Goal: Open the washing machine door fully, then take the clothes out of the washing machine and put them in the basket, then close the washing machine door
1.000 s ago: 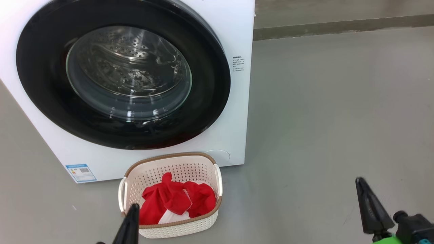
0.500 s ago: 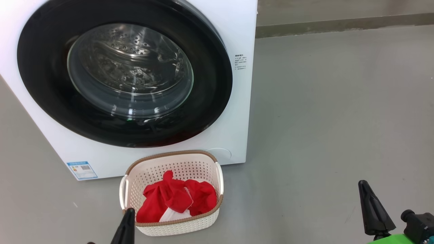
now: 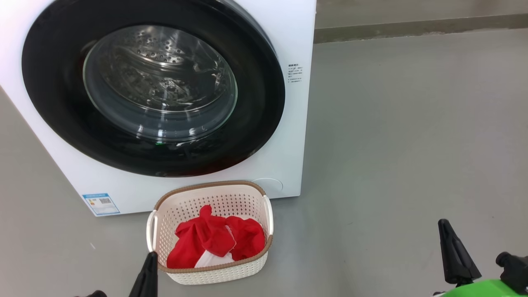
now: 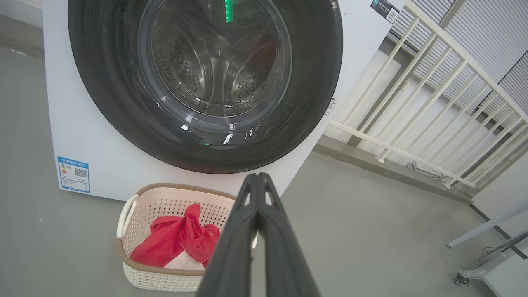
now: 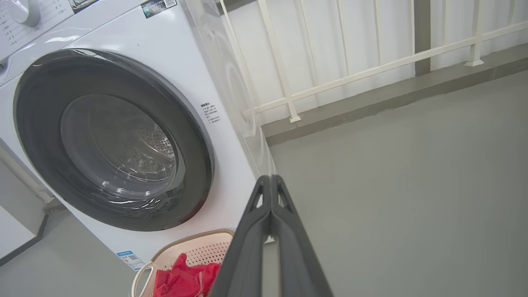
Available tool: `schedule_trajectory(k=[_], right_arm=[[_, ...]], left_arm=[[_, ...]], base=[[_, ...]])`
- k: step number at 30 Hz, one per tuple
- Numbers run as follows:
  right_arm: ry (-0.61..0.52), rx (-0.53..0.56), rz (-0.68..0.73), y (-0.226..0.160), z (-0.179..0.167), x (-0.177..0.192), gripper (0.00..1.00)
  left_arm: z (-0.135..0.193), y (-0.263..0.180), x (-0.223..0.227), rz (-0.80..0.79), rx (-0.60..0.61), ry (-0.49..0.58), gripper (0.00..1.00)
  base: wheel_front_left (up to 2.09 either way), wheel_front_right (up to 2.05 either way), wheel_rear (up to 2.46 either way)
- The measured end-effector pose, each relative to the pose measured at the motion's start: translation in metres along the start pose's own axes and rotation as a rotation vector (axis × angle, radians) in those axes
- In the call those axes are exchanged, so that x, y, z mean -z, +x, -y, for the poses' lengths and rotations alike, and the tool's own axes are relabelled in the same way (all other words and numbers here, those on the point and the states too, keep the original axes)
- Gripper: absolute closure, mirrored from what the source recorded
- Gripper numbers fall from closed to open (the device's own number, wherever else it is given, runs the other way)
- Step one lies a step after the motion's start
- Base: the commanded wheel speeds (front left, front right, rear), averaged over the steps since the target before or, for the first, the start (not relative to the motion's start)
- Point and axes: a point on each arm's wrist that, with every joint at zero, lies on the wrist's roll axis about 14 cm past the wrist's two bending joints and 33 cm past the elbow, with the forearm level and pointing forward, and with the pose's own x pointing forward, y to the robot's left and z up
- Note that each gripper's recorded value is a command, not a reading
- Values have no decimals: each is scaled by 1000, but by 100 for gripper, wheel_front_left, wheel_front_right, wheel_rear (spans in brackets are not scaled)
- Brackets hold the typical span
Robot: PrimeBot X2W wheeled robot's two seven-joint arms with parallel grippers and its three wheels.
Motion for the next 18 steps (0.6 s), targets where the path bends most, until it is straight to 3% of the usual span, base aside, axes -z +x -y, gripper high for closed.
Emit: schedule_trajectory(k=[18], right_arm=[[208, 23, -30, 10, 1, 5, 100]], left_arm=[[-14, 3, 4, -31, -54, -194, 100]], base=[[0, 0, 0]])
